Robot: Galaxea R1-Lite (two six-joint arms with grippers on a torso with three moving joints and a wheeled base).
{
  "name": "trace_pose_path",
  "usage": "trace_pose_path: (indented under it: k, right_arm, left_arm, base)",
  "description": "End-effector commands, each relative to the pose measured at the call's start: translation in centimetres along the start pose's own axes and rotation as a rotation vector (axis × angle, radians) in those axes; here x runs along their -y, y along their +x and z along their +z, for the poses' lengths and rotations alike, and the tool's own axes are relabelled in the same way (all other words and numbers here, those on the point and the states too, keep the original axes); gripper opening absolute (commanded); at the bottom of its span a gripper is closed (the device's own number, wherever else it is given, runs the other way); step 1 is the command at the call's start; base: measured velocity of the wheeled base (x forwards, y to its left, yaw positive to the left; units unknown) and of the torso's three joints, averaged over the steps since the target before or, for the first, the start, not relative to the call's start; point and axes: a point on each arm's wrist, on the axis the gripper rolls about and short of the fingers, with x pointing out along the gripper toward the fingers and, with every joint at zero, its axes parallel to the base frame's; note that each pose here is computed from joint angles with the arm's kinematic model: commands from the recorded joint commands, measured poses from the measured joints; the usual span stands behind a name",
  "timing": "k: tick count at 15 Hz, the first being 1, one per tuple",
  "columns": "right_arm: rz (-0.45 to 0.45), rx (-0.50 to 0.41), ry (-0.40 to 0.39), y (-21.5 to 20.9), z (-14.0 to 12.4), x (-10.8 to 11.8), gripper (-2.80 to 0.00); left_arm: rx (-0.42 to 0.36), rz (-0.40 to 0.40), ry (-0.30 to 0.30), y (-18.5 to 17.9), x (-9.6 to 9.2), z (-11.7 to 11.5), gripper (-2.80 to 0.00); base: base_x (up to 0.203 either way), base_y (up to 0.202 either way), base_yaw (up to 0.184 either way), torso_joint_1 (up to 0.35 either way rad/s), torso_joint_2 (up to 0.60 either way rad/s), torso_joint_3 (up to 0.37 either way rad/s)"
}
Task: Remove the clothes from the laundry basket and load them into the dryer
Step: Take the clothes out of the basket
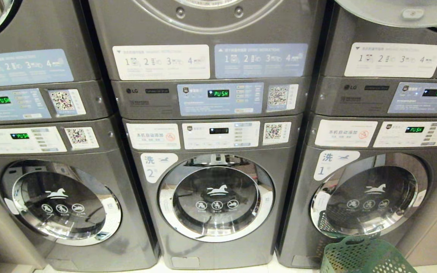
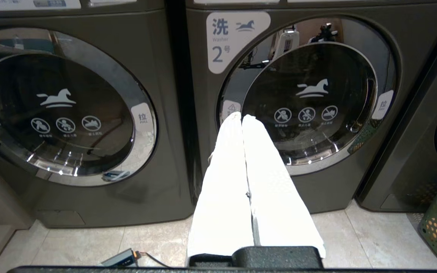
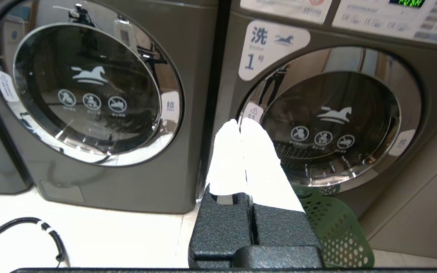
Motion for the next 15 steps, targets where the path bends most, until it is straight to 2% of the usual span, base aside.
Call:
trace_pose_path:
  k: [1, 15]
  right_arm:
    - [0.001, -0.001, -0.001, 0.01, 0.00, 0.00, -2.80]
    - [0.001, -0.001, 0.002, 0.01, 0.00, 0.00, -2.80]
  left_arm:
    - [-0.001, 0.001, 0.000, 0.01, 0.00, 0.01, -2.80]
    - [-0.001, 0.001, 0.001, 0.01, 0.00, -0.04, -2.80]
  base:
    - [0.000, 0.000, 0.000, -0.217, 0.53, 0.310]
    - [0.000, 0.000, 0.000, -0.181, 0.50, 0.312]
